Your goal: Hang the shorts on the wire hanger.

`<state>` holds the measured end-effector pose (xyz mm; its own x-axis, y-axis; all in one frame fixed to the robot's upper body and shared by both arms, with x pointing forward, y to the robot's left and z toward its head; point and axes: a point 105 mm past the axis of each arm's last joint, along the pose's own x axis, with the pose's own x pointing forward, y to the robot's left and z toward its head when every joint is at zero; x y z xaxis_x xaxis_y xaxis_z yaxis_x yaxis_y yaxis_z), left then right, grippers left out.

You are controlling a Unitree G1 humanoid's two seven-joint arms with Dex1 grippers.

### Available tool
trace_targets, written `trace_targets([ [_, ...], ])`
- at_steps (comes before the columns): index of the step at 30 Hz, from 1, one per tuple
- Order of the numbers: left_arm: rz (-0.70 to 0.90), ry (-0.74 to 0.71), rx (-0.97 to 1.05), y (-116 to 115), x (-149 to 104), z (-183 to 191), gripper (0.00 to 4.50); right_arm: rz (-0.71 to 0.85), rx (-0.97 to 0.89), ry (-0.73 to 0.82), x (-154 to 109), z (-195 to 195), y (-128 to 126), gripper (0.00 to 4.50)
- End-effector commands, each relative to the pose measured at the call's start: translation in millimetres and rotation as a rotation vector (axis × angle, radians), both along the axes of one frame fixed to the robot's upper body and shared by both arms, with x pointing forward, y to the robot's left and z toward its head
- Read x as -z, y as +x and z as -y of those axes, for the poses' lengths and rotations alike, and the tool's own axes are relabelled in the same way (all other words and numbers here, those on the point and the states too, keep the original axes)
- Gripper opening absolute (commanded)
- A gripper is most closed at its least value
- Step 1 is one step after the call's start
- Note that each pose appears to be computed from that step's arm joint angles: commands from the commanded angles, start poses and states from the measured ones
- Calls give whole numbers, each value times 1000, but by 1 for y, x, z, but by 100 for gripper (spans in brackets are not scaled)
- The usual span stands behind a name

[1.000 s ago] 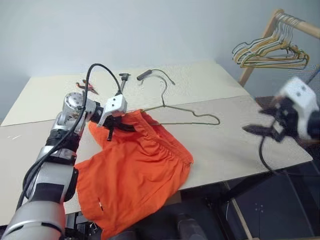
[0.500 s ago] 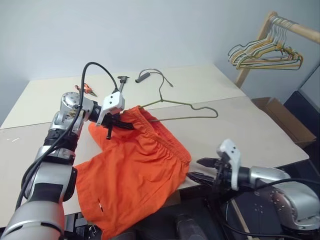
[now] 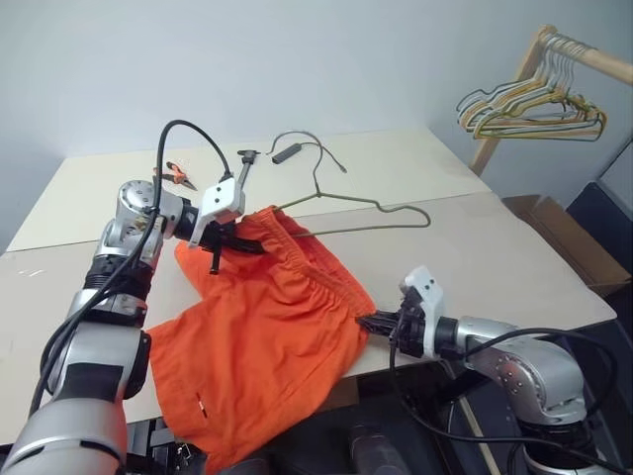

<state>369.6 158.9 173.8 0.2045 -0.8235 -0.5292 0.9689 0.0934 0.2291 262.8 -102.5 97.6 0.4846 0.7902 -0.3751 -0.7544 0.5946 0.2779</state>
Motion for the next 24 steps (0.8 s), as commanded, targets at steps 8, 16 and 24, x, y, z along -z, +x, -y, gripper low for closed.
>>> trace_targets([
  [8, -12, -13, 34, -23, -9, -21, 0, 90, 139, -60, -25, 59, 36, 1],
  [16, -49, 47, 48, -42, -1, -43, 0, 147, 80, -213, -50, 110, 54, 1],
  [24, -38, 27, -93, -28, 7, -47, 0, 168, 0, -277, -60, 121, 50, 1],
])
